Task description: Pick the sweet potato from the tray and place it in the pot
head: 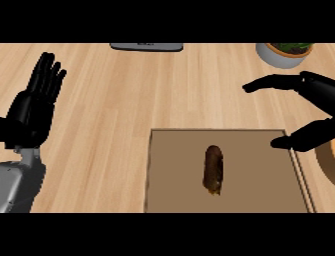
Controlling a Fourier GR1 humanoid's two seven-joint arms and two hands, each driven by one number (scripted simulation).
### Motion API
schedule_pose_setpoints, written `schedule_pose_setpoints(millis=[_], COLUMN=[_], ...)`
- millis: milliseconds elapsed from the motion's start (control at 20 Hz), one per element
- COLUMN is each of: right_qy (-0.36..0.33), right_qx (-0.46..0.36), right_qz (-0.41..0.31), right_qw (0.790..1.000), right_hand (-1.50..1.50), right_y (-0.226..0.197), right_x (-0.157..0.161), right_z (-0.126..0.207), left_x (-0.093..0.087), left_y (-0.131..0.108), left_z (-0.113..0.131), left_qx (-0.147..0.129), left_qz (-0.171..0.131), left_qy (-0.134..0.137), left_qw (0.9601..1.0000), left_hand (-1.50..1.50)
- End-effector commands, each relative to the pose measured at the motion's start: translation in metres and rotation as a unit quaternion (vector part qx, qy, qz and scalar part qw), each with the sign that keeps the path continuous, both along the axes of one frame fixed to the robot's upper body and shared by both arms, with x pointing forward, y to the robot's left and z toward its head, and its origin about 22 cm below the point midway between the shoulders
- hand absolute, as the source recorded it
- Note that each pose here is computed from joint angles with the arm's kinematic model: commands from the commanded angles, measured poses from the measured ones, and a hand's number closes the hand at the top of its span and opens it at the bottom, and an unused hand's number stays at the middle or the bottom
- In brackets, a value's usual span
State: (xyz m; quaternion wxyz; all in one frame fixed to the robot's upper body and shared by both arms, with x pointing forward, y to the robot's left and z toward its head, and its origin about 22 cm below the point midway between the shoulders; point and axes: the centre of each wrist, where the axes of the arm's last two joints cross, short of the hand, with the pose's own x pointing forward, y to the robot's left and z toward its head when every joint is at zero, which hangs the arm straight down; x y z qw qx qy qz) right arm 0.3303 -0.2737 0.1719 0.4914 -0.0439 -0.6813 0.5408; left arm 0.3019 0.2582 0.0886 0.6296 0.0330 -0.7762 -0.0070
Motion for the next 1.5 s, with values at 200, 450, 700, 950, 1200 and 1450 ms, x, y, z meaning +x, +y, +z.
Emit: schedule_pose_setpoints(millis=[200, 450, 700, 950, 1200, 1450], right_qy=[-0.008, 0.013, 0.040, 0.077, 0.099, 0.100], right_qx=[-0.182, -0.297, -0.327, -0.371, -0.394, -0.400], right_qz=[0.079, 0.108, 0.117, 0.099, 0.079, 0.087], right_qw=[0.980, 0.949, 0.937, 0.920, 0.910, 0.907], right_hand=[-1.50, -1.50, -1.50, -1.50, -1.50, -1.50], right_y=[0.048, 0.104, 0.133, 0.150, 0.148, 0.170], right_x=[0.007, 0.001, 0.001, -0.013, -0.017, -0.007], right_z=[0.021, 0.011, 0.008, -0.038, -0.040, -0.048], left_x=[0.001, -0.004, 0.006, -0.001, -0.008, -0.008], left_y=[0.011, 0.013, 0.014, 0.017, 0.019, 0.009], left_z=[-0.004, -0.008, -0.007, -0.009, -0.011, -0.017], left_qx=[-0.012, -0.016, -0.013, -0.014, -0.006, -0.010], left_qz=[0.021, 0.015, 0.029, 0.020, 0.028, 0.032], left_qy=[0.010, 0.013, 0.005, 0.017, 0.008, 0.004], left_qw=[0.9996, 0.9997, 0.9995, 0.9996, 0.9995, 0.9994], left_hand=[0.00, 0.00, 0.00, 0.00, 0.00, 0.00])
